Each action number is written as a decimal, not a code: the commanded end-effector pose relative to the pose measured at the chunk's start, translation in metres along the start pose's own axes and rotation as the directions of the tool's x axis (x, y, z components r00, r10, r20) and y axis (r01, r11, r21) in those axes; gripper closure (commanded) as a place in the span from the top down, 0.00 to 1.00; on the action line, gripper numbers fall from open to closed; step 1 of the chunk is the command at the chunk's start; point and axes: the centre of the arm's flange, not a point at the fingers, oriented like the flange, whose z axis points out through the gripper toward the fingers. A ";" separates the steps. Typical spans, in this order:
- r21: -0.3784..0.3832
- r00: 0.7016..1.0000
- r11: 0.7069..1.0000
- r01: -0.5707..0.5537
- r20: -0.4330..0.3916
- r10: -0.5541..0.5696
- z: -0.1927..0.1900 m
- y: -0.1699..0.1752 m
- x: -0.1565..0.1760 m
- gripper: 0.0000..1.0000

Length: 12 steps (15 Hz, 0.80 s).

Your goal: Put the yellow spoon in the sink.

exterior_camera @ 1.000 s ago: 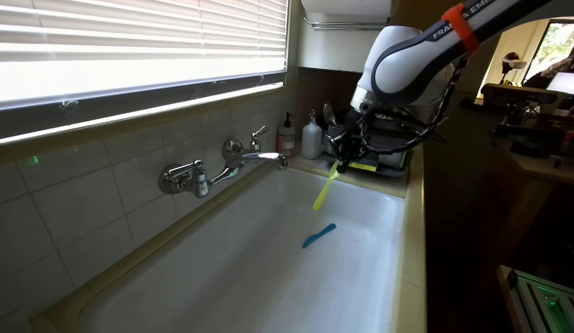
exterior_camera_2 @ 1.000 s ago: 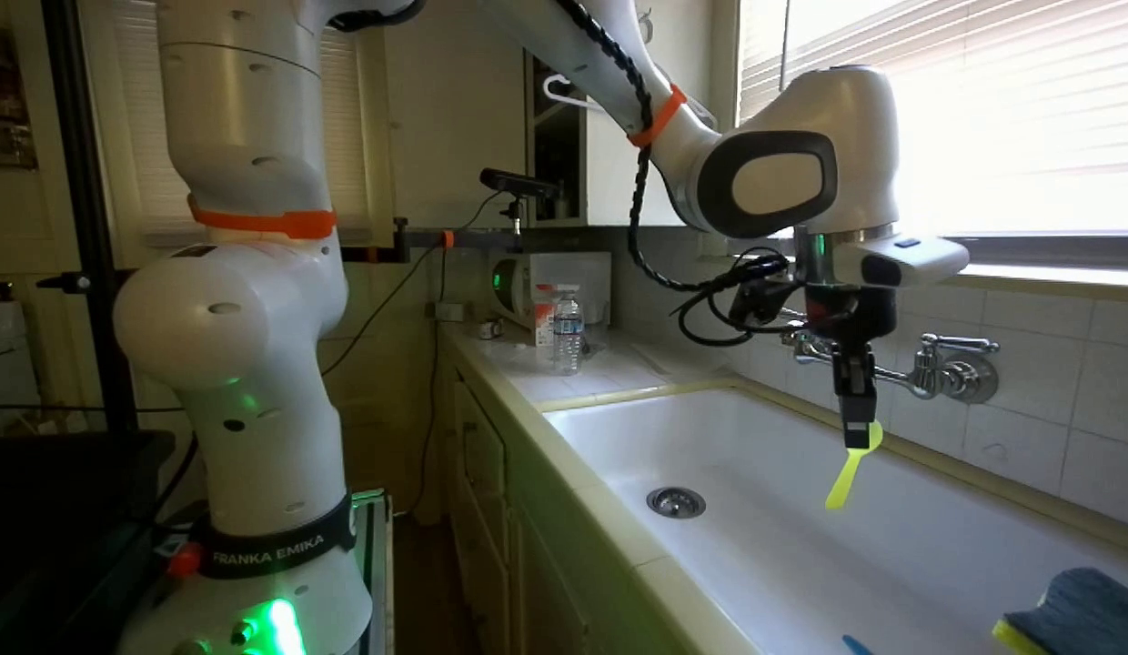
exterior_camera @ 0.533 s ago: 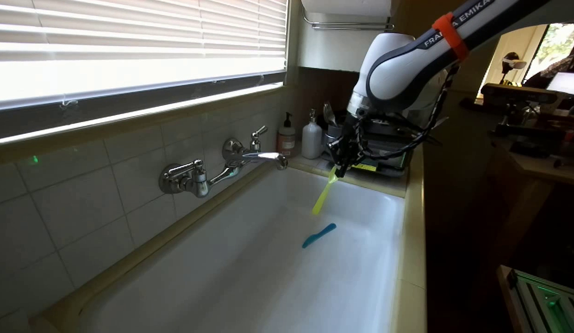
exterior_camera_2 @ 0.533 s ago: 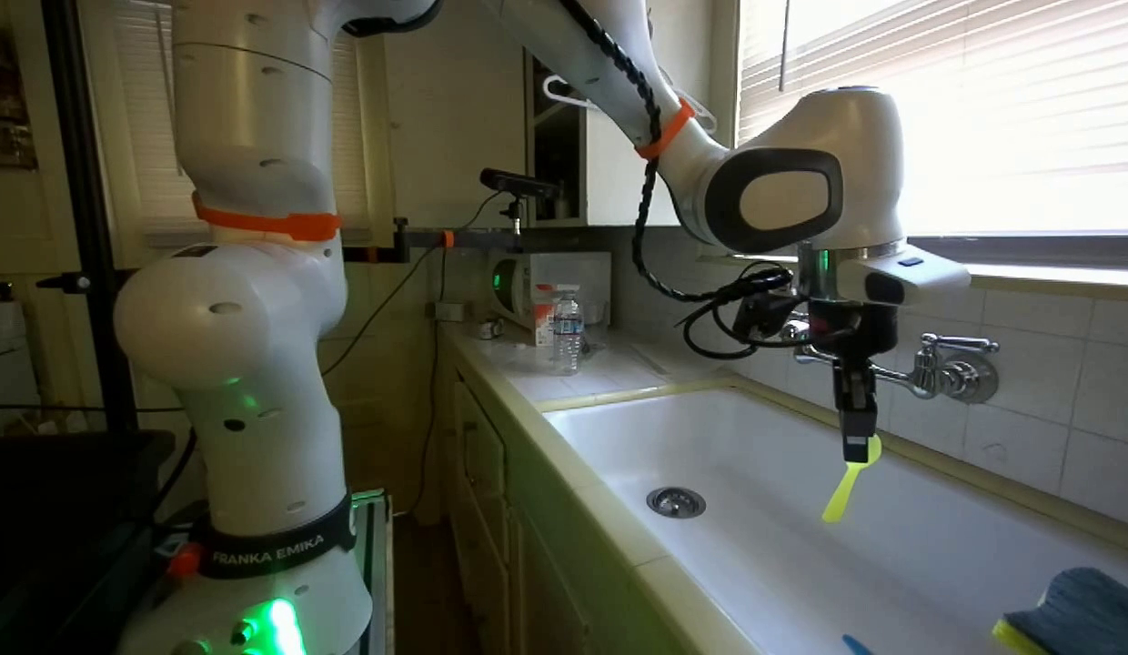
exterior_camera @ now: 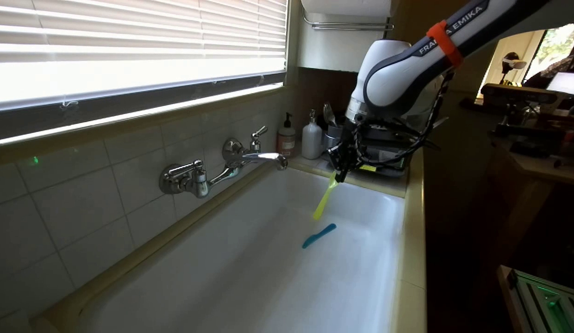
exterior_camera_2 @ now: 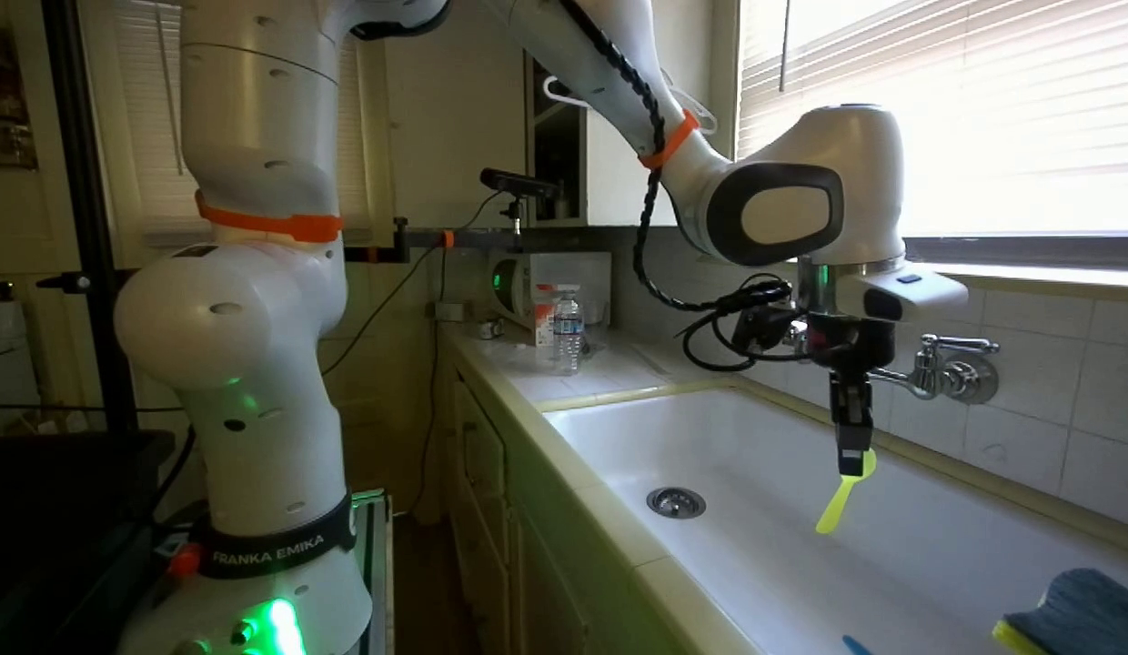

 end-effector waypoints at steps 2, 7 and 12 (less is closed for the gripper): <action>0.019 0.999 1.000 -0.022 0.028 0.022 0.050 -0.011 0.013 0.01; 0.068 0.998 0.996 -0.052 0.028 0.050 0.095 -0.016 0.027 0.01; 0.060 0.997 0.996 -0.062 0.050 0.059 0.134 -0.013 0.038 0.01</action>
